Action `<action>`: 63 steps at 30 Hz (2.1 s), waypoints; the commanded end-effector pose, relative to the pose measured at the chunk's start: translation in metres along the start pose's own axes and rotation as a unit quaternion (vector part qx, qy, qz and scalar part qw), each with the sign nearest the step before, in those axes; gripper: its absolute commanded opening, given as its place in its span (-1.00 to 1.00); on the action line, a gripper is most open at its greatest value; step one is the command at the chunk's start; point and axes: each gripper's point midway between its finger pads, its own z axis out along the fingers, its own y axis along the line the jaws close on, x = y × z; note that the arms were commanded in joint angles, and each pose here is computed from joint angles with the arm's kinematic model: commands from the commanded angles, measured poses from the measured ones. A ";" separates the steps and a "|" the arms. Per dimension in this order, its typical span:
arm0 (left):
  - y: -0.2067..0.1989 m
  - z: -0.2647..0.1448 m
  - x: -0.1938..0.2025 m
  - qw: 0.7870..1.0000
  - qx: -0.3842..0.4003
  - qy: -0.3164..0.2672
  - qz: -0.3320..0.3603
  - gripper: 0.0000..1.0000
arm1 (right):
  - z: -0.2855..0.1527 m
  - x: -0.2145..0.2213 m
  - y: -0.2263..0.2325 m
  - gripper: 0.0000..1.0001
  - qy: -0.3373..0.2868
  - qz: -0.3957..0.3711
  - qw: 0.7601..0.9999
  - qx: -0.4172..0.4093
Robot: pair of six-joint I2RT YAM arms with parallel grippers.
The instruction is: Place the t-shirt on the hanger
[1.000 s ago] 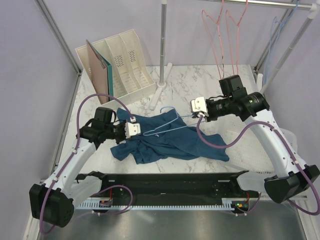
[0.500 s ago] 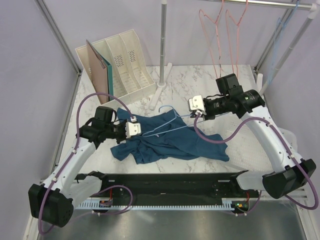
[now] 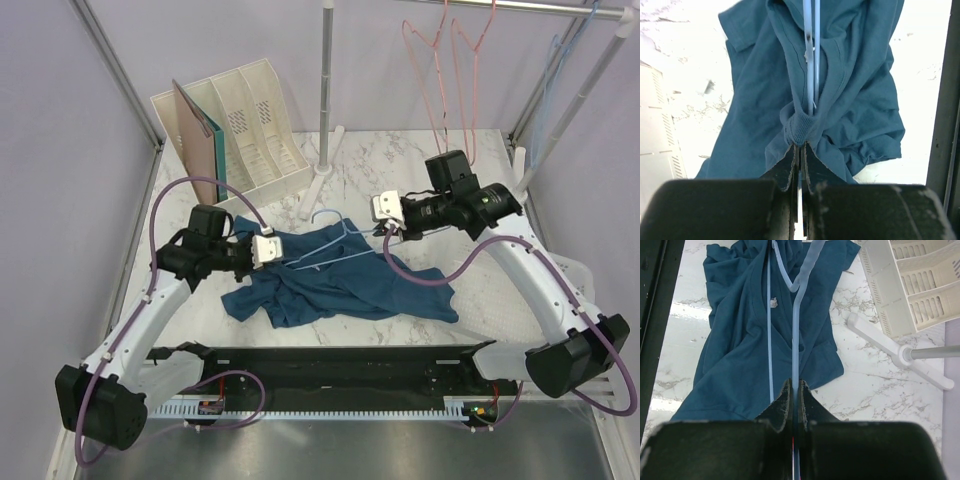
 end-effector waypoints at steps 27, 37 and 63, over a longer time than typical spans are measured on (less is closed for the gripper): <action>-0.001 -0.013 -0.110 0.994 0.044 -0.103 -0.006 -0.92 | 0.059 -0.048 -0.008 -1.00 -0.183 -0.013 0.983 0.018; -0.006 0.001 -0.118 0.991 0.051 -0.117 -0.049 -0.80 | 0.064 -0.060 -0.005 -1.00 -0.223 0.018 0.974 0.036; -0.003 0.005 -0.104 0.988 -0.009 -0.123 -0.095 -0.97 | 0.058 -0.071 -0.028 -0.40 -0.235 0.078 0.963 0.107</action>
